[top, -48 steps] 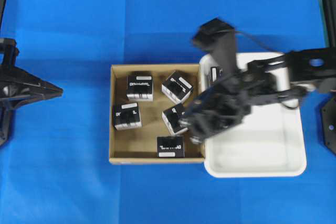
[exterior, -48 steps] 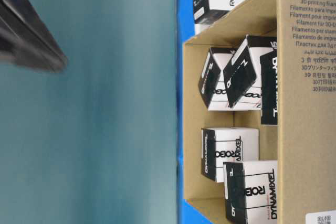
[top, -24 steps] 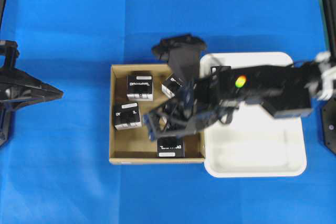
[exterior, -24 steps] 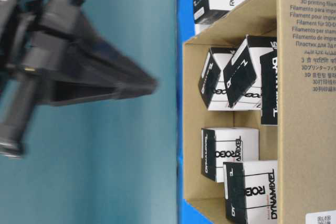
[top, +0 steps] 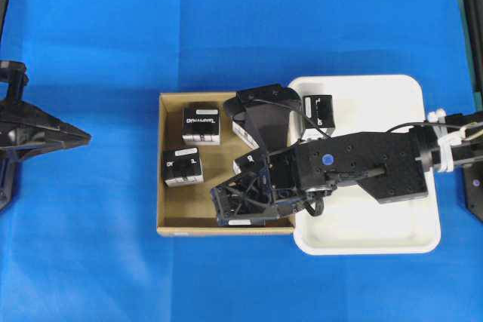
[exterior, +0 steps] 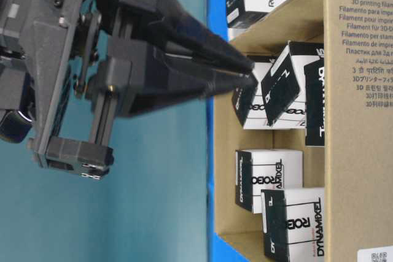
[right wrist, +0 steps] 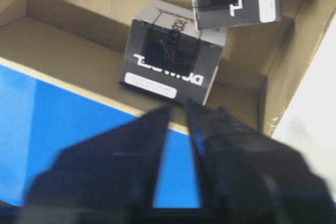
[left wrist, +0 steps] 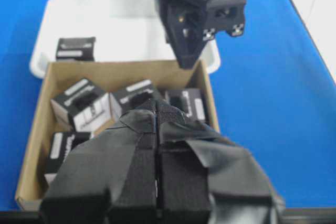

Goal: Pick a box that is randomly placed inside the cardboard box.
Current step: 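Lower the open right gripper around the white DYNAMIXEL box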

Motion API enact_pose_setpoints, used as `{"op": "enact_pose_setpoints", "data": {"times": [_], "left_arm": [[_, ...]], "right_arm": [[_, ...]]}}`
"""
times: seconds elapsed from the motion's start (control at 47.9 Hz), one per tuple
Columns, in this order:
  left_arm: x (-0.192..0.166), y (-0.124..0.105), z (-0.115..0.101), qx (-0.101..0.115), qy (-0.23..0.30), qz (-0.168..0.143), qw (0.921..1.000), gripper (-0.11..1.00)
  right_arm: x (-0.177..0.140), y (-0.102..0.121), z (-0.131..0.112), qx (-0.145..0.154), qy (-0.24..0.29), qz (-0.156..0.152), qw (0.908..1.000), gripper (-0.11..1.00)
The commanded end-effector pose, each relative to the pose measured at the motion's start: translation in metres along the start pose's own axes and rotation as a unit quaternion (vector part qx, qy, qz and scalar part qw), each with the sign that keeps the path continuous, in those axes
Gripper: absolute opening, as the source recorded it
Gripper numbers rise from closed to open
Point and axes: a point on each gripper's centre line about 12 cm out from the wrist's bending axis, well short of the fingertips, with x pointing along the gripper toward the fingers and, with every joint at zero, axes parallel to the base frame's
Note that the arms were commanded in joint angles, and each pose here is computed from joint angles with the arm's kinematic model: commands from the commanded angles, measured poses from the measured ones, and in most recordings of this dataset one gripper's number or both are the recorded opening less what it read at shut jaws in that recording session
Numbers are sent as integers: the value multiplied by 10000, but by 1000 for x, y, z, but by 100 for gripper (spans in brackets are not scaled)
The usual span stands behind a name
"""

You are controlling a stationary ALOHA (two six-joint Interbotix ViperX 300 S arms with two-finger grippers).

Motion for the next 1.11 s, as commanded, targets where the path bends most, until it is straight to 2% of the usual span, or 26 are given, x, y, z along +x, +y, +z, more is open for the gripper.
{"op": "enact_pose_setpoints", "data": {"times": [0.0,0.063,0.188,0.292,0.459,0.564,0.668,0.856,1.086], "left_arm": [[1,0,5,1,-61,-8,10000,-7],[1,-1,4,3,-53,-16,10000,-7],[0,-1,4,12,-76,-23,10000,-7],[0,-2,5,10,-84,-54,9999,-7],[0,-2,4,27,-76,-61,9999,-7],[0,-2,2,65,-46,-61,9999,-7],[-1,-3,2,44,-38,-67,10000,-7],[-3,-3,3,89,-92,-67,9999,-7],[-3,-3,2,97,-76,-67,9999,-7]], "right_arm": [[3,2,0,10,-19,75,10000,35],[7,3,3,112,-29,127,9999,51],[14,1,11,639,-47,54,9979,86],[21,-1,13,922,-53,-8,9957,100],[30,-1,13,1009,-18,-112,9948,98],[31,7,11,1133,61,-81,9935,98],[33,9,7,1247,87,-264,9918,98],[38,4,3,1262,72,-687,9896,98],[46,5,4,1425,37,-735,9870,98]]}}
